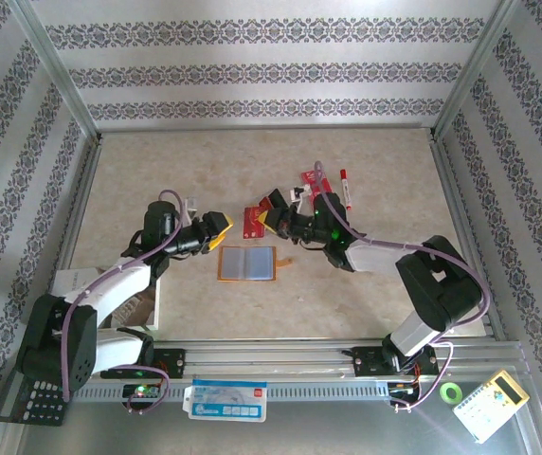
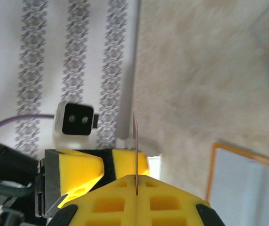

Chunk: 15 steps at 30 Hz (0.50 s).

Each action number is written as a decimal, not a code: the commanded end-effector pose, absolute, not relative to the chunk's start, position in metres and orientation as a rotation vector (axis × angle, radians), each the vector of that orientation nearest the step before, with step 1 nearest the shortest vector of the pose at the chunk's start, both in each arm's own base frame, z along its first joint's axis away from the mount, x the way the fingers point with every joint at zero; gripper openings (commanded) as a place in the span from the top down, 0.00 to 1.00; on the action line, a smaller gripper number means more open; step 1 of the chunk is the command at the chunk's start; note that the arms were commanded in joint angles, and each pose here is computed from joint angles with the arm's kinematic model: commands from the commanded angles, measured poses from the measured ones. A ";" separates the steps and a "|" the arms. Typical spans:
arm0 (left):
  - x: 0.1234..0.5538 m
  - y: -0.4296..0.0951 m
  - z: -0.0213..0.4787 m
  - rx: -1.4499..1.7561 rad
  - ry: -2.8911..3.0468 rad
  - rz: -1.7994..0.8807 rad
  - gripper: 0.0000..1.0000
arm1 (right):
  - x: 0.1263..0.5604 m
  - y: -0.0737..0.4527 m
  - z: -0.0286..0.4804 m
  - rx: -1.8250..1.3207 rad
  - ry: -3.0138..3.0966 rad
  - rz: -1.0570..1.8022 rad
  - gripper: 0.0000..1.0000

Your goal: Take the credit cards out of the card holder

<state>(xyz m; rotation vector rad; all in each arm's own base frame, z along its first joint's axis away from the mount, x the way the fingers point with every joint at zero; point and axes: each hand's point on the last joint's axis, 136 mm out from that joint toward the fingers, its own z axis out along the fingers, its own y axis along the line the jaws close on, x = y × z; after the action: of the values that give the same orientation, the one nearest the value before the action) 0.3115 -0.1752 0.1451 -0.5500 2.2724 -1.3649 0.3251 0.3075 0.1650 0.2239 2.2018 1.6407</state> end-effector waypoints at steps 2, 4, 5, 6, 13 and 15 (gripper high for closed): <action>0.304 -0.146 0.124 -0.592 2.393 -1.129 0.28 | 0.343 0.275 0.160 0.161 2.298 1.329 1.00; 0.304 -0.141 0.123 -0.600 2.389 -1.110 0.22 | 0.350 0.263 0.157 0.132 2.340 1.200 1.00; 0.304 -0.139 0.123 -0.601 2.390 -1.100 0.20 | 0.354 0.257 0.157 0.108 2.352 1.138 1.00; 0.304 -0.138 0.122 -0.605 2.393 -1.097 0.19 | 0.358 0.253 0.157 0.093 2.362 1.085 1.00; 0.302 -0.133 0.121 -0.605 2.396 -1.092 0.14 | 0.386 0.247 0.164 -0.052 2.373 0.898 1.00; 0.302 -0.133 0.122 -0.603 2.393 -1.093 0.14 | 0.393 0.249 0.164 -0.093 2.382 0.861 1.00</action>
<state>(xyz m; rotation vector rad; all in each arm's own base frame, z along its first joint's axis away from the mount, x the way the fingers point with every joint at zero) 0.3001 -0.1379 0.1112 -0.6352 2.4117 -1.1168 0.3864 0.2583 0.1792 -0.0045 2.3230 1.0041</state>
